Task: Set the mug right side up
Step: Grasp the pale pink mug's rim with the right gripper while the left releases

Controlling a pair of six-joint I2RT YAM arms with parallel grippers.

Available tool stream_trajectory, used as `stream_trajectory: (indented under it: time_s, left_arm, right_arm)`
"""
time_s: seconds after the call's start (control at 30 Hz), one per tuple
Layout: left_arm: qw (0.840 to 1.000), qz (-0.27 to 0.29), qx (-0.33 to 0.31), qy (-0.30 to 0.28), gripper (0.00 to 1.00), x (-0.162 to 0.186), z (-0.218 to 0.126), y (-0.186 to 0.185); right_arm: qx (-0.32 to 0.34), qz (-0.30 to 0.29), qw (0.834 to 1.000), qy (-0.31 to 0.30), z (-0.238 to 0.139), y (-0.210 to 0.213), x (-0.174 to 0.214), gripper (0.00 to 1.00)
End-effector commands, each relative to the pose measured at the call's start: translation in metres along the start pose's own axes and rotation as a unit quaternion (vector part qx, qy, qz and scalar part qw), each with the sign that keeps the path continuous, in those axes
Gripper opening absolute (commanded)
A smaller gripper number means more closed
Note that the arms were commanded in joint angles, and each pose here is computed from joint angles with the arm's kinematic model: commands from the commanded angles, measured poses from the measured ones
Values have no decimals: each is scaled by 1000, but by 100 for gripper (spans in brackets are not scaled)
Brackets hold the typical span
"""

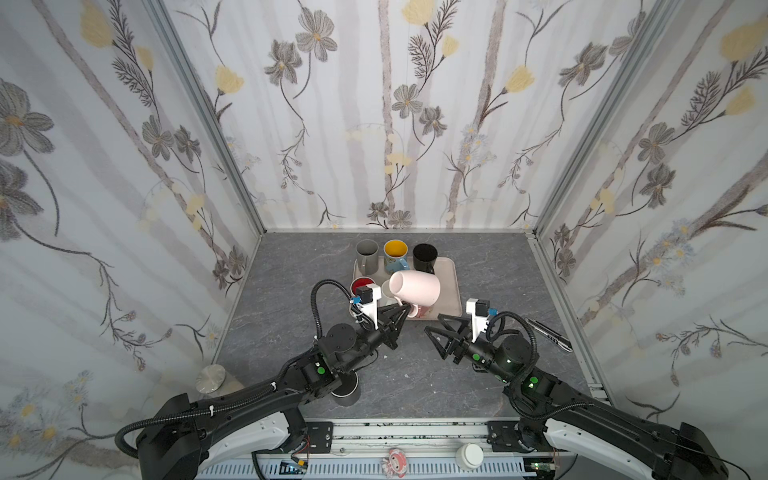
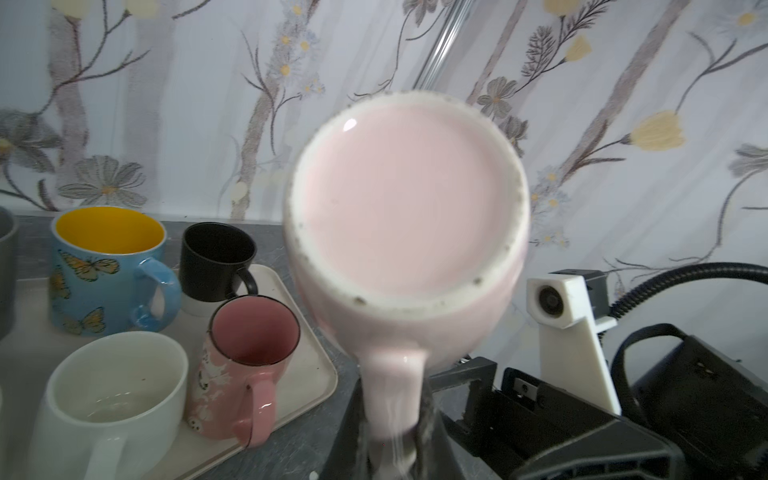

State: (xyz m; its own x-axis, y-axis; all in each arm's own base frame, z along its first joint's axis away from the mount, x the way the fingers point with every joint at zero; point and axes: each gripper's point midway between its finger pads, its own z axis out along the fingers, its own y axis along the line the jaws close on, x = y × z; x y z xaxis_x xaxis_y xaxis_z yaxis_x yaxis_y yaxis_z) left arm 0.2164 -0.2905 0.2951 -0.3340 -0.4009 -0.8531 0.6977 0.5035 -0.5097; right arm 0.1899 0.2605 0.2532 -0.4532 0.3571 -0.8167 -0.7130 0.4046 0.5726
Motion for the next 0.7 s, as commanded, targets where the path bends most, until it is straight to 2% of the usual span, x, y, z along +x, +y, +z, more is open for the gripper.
stream_trajectory:
  time_s: [0.0, 0.37, 0.67]
  left_arm:
    - [991, -31, 100, -87, 0, -44, -9, -41]
    - [981, -54, 163, -87, 0, -44, -10, -60]
    - [980, -59, 170, -83, 0, -43, -9, -63]
  right_arm:
    - [-100, 2, 994, -50, -2, 43, -30, 84]
    - [-154, 11, 984, -89, -1, 64, -50, 72]
    - [-174, 22, 980, -96, 3, 71, -56, 42]
